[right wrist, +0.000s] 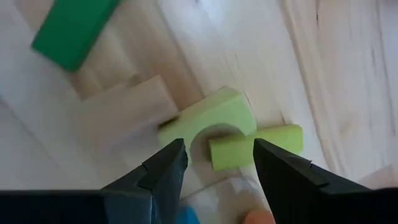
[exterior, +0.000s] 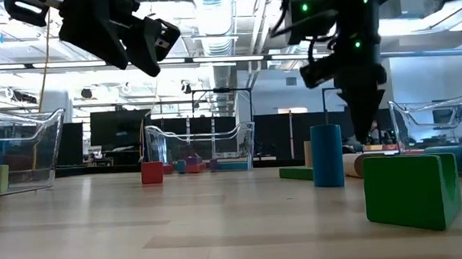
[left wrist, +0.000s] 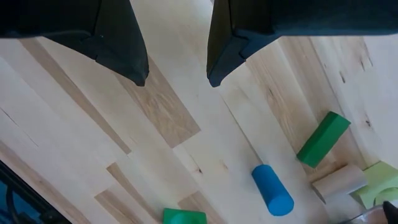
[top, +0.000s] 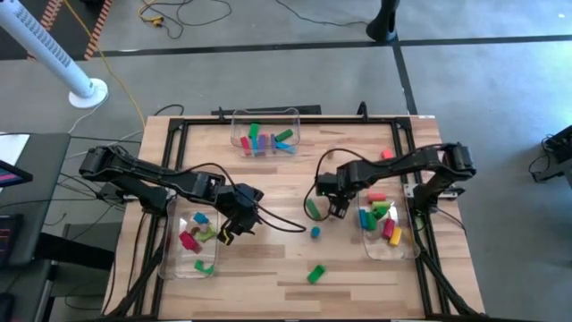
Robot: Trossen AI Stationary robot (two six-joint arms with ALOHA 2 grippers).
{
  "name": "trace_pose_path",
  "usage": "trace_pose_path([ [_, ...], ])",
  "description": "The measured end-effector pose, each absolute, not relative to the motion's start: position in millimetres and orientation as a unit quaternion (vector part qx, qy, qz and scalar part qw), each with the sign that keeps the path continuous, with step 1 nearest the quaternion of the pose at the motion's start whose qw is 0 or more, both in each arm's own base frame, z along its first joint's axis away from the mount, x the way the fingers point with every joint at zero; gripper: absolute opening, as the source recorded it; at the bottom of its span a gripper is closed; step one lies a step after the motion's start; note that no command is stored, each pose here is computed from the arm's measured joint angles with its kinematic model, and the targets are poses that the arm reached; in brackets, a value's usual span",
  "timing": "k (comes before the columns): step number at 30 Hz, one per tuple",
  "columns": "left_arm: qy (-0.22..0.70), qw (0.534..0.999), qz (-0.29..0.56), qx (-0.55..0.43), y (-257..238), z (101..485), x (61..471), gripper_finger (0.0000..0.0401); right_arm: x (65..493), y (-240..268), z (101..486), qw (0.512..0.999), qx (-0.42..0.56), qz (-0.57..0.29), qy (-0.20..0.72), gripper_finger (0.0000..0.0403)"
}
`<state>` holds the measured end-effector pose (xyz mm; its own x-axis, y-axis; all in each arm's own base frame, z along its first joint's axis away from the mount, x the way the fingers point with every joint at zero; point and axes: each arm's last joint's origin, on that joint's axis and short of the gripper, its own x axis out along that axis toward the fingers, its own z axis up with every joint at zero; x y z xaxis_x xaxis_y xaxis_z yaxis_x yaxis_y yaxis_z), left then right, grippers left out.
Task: Sort blocks by size
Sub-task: Put the light green arc block into the left transparent bin
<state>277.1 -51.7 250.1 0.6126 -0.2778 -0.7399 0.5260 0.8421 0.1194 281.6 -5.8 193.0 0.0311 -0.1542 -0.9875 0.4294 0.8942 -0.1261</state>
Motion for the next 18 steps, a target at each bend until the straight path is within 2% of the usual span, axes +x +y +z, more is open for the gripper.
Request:
trace_pose_path([
  [8,0.372,0.885,-0.227,0.165,-51.9,250.6,277.9,0.0155,278.2,-16.8,173.9,0.716,0.147,-0.201,0.652,0.0225],
  [18,0.359,0.891,-0.225,0.166,-52.2,252.6,279.9,0.0155,275.9,-19.7,169.5,0.712,0.160,-0.213,0.649,0.0225],
])
